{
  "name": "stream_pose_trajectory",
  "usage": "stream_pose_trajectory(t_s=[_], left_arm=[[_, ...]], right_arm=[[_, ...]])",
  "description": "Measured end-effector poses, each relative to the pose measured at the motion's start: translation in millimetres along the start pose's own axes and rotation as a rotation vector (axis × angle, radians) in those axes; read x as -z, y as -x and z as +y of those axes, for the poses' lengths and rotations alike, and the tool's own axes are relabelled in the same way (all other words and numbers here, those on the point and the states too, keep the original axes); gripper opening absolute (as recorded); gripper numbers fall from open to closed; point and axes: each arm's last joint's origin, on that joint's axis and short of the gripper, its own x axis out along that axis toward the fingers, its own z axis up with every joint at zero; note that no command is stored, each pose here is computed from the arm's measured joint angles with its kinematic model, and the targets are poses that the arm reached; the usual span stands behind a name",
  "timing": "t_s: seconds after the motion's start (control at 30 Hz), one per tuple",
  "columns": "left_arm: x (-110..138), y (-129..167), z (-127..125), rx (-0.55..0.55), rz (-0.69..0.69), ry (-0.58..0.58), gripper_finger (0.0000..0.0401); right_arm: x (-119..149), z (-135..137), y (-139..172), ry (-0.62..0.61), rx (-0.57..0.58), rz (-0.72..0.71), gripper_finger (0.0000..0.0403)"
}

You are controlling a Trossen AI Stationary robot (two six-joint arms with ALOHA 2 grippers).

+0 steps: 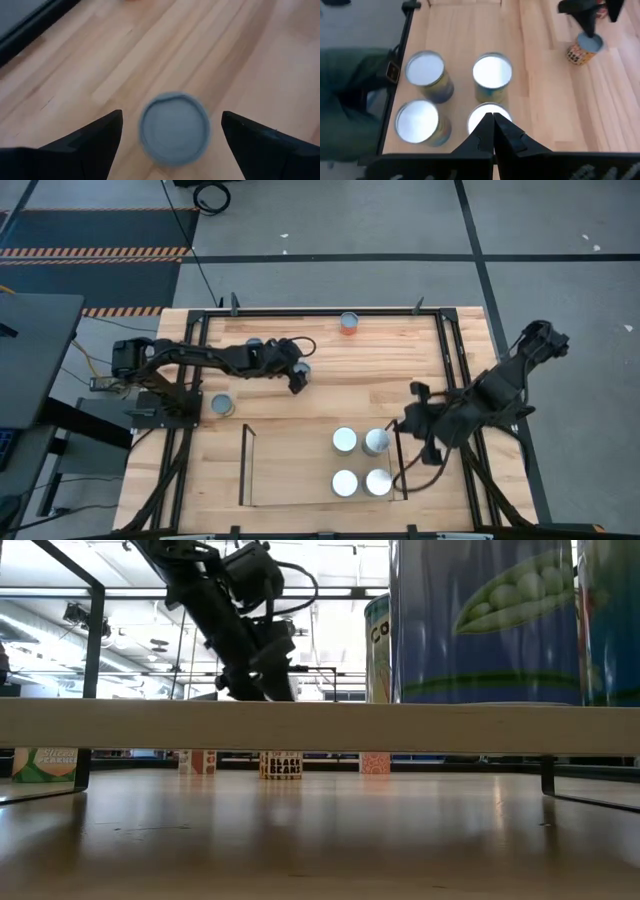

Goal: Pick and place cans onto a shelf
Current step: Put the canned spicy black beans on the shelf

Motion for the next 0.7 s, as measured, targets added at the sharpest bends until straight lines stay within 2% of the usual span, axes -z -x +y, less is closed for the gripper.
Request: stream_pose_trajectory(t_s=[0.23,0.37,0.7], left_arm=[[9,-17,-4,-0.036,0.044,0.100,0.0346],[13,-29,-5,-0.084,0.032,0.101,0.0346],[12,-31,-7,-0.074,0.016,0.077,0.0346]], right_arm=[[-2,-18,3,-0.059,0.026,-0.031,0.0005],[-6,-20,0,-0.078,0.009,-0.029,0.0005],[-10,-19,-5,-0.103,-0.038,-0.031,0.0005]])
